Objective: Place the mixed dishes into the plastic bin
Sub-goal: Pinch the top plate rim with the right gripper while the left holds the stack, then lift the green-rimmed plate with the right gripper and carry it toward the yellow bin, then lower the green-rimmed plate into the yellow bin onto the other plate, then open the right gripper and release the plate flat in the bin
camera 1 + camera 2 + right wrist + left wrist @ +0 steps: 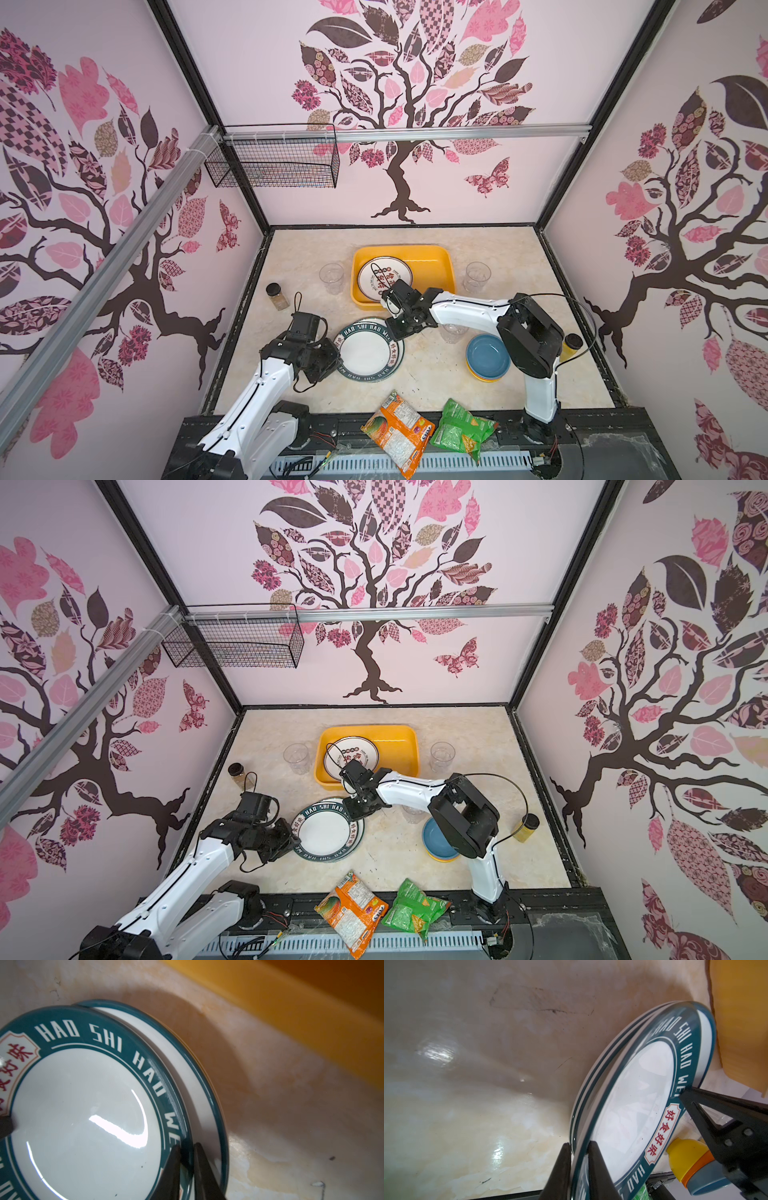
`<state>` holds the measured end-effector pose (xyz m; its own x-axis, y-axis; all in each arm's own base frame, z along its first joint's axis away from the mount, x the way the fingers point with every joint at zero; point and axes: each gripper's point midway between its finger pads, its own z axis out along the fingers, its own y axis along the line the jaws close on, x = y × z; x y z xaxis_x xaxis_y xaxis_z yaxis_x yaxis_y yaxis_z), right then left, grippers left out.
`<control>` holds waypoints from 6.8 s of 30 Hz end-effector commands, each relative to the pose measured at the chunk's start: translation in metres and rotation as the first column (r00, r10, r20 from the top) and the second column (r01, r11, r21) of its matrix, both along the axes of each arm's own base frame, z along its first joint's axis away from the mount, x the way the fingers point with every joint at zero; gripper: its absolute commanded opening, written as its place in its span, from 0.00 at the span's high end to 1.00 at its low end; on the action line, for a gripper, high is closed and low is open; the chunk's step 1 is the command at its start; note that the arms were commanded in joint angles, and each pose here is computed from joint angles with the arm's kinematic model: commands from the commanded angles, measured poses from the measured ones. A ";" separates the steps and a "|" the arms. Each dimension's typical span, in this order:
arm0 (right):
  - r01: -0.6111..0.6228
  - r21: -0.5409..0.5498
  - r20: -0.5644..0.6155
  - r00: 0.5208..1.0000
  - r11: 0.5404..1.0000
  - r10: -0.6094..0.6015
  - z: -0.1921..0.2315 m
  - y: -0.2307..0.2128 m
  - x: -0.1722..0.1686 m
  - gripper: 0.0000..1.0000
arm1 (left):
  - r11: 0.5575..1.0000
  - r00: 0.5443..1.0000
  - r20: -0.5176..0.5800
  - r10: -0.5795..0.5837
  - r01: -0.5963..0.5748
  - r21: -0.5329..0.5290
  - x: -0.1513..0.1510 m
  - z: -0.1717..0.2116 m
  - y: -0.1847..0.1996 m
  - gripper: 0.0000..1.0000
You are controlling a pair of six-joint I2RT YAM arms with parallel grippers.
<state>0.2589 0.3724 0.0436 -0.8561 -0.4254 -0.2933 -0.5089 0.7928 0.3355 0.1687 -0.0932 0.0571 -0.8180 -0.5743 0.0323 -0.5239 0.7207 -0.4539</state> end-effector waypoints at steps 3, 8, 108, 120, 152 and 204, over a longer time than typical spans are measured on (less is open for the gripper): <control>-0.071 0.010 -0.055 0.996 0.997 0.071 -0.005 0.013 -0.022 0.84 | 1.000 0.999 0.037 0.022 -0.022 0.007 0.009 0.010 0.001 0.92; -0.054 0.015 -0.019 0.998 0.998 0.054 0.006 0.012 -0.017 0.80 | 0.999 0.997 0.072 0.032 -0.033 0.013 0.014 0.018 0.003 0.99; 0.561 0.543 -0.129 0.791 0.625 -0.597 0.101 -0.078 0.203 1.00 | 0.994 0.852 0.522 0.036 0.024 -0.108 0.063 0.130 -0.022 0.52; 0.593 0.499 -0.141 0.775 0.632 -0.616 0.070 -0.074 0.221 1.00 | 0.994 0.865 0.500 0.040 0.017 -0.109 0.061 0.121 -0.022 0.52; 0.614 0.445 -0.152 0.769 0.652 -0.621 0.035 -0.068 0.236 0.98 | 0.992 0.876 0.478 0.066 -0.004 -0.129 0.058 0.109 -0.018 0.52; 0.617 0.163 0.209 0.741 0.770 -0.638 0.055 -0.127 0.235 0.65 | 0.988 0.888 0.451 0.093 -0.026 -0.152 0.057 0.097 -0.016 0.52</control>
<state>0.4918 0.2556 0.0607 -0.8527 0.2300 -0.4691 0.0348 0.9209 0.3883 0.2263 -0.1093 0.1631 -0.7235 -0.6388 -0.2618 -0.2689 0.6100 -0.7454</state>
